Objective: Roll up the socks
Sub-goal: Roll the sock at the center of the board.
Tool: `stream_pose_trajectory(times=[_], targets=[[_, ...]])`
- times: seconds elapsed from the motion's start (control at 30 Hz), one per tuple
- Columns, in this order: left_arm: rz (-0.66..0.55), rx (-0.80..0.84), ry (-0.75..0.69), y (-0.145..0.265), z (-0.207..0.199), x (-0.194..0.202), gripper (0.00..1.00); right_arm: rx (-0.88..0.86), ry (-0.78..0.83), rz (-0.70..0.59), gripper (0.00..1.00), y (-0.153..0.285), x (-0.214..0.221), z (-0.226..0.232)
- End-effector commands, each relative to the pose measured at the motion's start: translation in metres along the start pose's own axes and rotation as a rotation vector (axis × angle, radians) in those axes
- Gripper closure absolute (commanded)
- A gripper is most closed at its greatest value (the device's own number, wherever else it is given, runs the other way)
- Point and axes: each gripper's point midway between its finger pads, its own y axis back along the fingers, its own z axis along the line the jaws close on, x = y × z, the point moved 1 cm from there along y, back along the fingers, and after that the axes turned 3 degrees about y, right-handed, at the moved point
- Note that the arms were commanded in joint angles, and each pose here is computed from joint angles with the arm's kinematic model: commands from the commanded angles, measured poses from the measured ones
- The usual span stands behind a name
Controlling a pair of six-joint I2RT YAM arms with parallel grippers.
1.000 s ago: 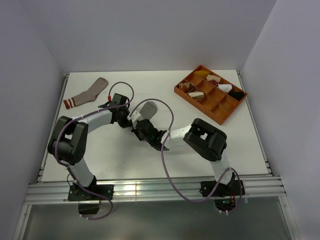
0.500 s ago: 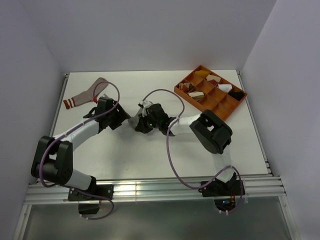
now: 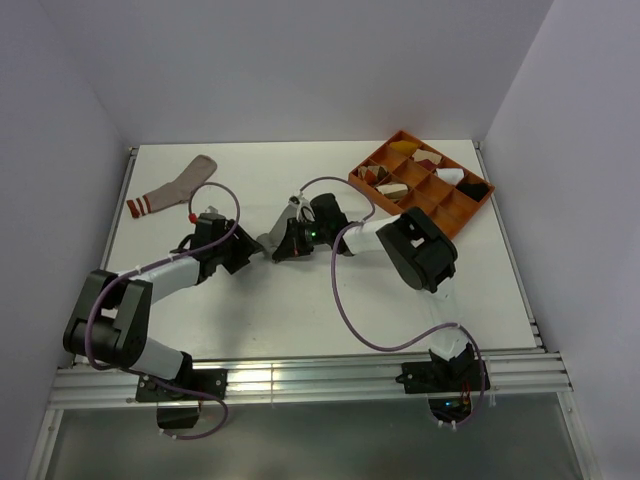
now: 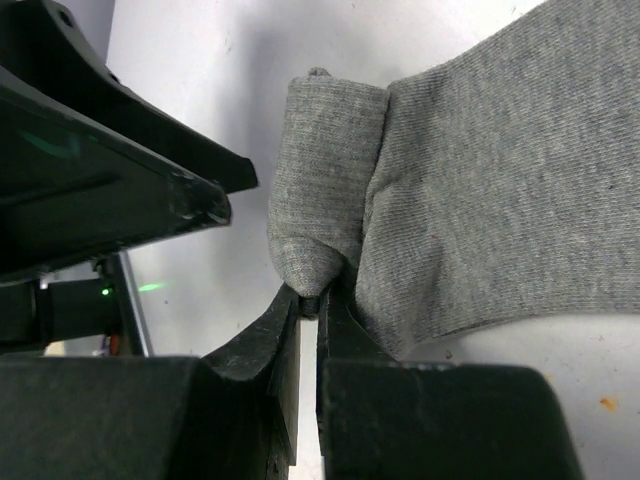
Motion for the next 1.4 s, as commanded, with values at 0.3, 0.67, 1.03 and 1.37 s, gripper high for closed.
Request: stream_pose_trajectory(times=[0.3,0.67,1.03,1.37], targets=[[-0.053,0.114,0.034,-0.013,-0.018,-0.007,0.35,-0.01,-0.136,0.151,1.0,-0.003,0.032,-0.018],[-0.073,-0.011,0.083,-0.03,0.009,-0.007,0.38,0.004,-0.134,0.156,1.0,-0.004,0.032,-0.022],[-0.065,-0.064,0.08,-0.04,0.016,-0.004,0.43,0.039,-0.125,0.155,1.0,-0.005,0.033,-0.029],[-0.025,-0.227,0.086,-0.042,0.052,0.012,0.83,0.097,-0.11,0.145,1.0,-0.003,0.033,-0.038]])
